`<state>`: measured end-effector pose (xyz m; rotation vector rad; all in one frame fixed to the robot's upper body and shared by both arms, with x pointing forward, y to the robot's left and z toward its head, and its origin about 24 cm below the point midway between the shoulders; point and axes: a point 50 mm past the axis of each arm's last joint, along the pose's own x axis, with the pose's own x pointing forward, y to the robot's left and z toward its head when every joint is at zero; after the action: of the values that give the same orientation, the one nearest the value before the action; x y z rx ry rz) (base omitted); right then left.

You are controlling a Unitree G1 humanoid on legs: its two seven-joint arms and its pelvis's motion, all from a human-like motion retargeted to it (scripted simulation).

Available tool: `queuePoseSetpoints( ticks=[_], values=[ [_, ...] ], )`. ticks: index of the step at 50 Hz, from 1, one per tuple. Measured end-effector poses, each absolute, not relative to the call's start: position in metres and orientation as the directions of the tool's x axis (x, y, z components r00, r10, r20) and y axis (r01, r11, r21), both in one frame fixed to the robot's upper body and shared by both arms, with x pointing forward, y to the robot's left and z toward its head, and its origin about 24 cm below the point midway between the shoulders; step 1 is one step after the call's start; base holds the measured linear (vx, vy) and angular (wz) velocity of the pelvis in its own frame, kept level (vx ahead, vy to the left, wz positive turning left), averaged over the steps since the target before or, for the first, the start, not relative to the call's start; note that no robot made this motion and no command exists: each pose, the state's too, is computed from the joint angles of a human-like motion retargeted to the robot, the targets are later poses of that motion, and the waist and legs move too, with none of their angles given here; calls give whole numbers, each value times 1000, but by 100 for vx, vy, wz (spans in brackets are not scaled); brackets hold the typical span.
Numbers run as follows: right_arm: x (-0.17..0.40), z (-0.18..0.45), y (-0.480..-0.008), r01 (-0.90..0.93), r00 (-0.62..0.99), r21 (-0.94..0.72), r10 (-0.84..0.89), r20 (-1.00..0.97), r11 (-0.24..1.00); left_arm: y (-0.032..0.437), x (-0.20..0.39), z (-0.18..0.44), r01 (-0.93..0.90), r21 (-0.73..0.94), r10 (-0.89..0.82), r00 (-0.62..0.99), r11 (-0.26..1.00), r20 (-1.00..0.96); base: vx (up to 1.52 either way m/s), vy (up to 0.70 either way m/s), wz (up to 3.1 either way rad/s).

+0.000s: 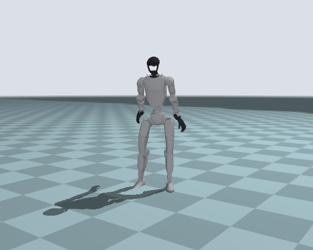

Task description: In place motions

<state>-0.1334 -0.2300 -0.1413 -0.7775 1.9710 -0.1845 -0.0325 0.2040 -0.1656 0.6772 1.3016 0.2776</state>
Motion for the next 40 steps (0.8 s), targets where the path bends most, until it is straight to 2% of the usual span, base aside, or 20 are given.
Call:
queuePoseSetpoints(
  ticks=[4,10,16,19,23,27,31,35,40],
  values=[
    [-103,-151,-237,-397,-249,-447,-563,-788,801,205,-44,-165,147,587,560,188,796,-807,8,4,-34],
    [-3,-170,-239,-383,32,-425,-448,-894,821,210,-6,-170,180,537,477,291,824,-829,3,4,-18],
    [119,-158,-230,-237,358,-397,-301,-884,887,218,80,-166,279,431,291,428,858,-856,-16,3,-13],
    [183,-134,-226,-237,524,-483,-307,-794,843,219,135,-152,301,441,224,550,846,-805,-31,3,-41],
    [253,-92,-225,-252,697,-627,-311,-646,737,229,213,-111,281,548,177,749,788,-638,-32,-1,-12],
    [301,-49,-230,-225,793,-741,-323,-517,633,240,276,-60,247,659,132,873,710,-469,-19,-1,-6],
    [336,-11,-226,-131,861,-790,-326,-391,599,252,318,-10,157,734,123,942,661,-312,-17,-5,-25],
    [356,19,-226,-55,903,-811,-317,-289,583,255,338,20,79,757,124,971,648,-206,-8,-3,-6],
    [360,31,-231,4,921,-847,-331,-204,532,256,342,29,60,772,111,980,633,-166,-1,0,-2]
  ],
)
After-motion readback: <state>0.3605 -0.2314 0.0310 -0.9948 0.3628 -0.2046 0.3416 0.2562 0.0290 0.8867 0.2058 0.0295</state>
